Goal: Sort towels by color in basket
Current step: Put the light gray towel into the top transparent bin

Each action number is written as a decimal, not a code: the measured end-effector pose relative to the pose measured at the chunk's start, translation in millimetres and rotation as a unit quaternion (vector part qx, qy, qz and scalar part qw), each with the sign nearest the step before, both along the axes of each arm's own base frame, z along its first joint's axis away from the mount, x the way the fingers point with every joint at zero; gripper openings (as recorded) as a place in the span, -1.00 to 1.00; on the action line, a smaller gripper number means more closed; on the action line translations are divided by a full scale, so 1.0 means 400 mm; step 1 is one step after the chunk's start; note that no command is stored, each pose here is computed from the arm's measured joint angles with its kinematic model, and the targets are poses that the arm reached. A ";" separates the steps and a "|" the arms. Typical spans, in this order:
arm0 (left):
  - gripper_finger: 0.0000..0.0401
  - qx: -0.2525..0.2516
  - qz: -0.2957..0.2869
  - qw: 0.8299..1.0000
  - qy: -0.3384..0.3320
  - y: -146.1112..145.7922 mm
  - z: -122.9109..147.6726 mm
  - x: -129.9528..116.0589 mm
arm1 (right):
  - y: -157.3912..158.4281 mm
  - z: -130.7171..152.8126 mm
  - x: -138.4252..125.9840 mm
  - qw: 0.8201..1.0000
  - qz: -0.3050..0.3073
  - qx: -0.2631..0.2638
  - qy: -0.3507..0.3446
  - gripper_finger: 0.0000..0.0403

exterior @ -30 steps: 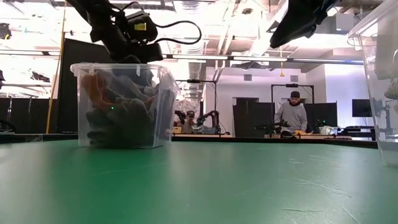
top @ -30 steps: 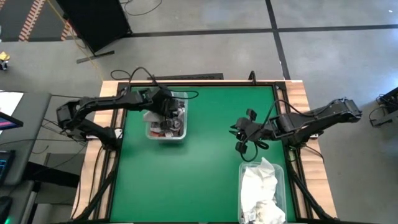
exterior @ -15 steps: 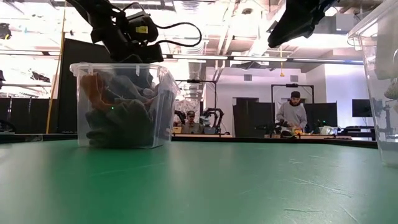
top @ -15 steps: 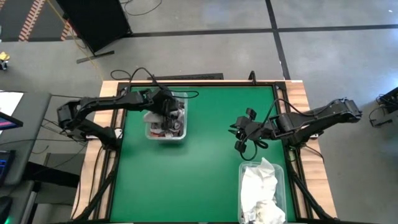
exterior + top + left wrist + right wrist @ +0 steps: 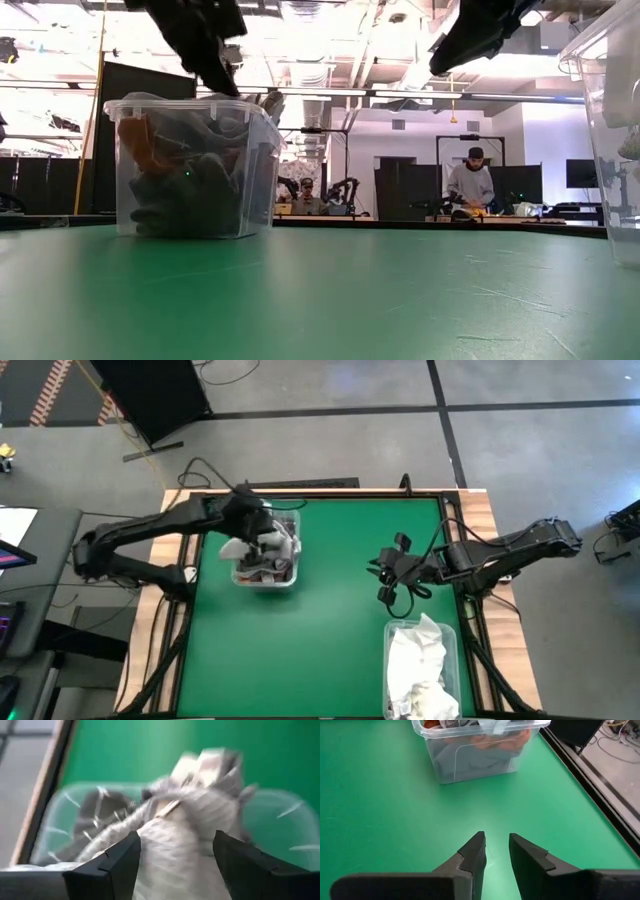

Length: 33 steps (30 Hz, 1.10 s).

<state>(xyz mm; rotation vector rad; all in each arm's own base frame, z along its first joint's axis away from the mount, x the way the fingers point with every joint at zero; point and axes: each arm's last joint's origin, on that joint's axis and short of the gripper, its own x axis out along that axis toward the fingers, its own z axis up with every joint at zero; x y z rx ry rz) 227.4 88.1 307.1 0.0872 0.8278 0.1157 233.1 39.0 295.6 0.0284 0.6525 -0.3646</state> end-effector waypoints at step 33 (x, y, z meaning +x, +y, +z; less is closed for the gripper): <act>0.20 0.033 0.048 0.990 0.130 0.004 -0.163 -0.021 | -0.028 0.102 -0.104 0.995 0.012 0.000 -0.096 -0.42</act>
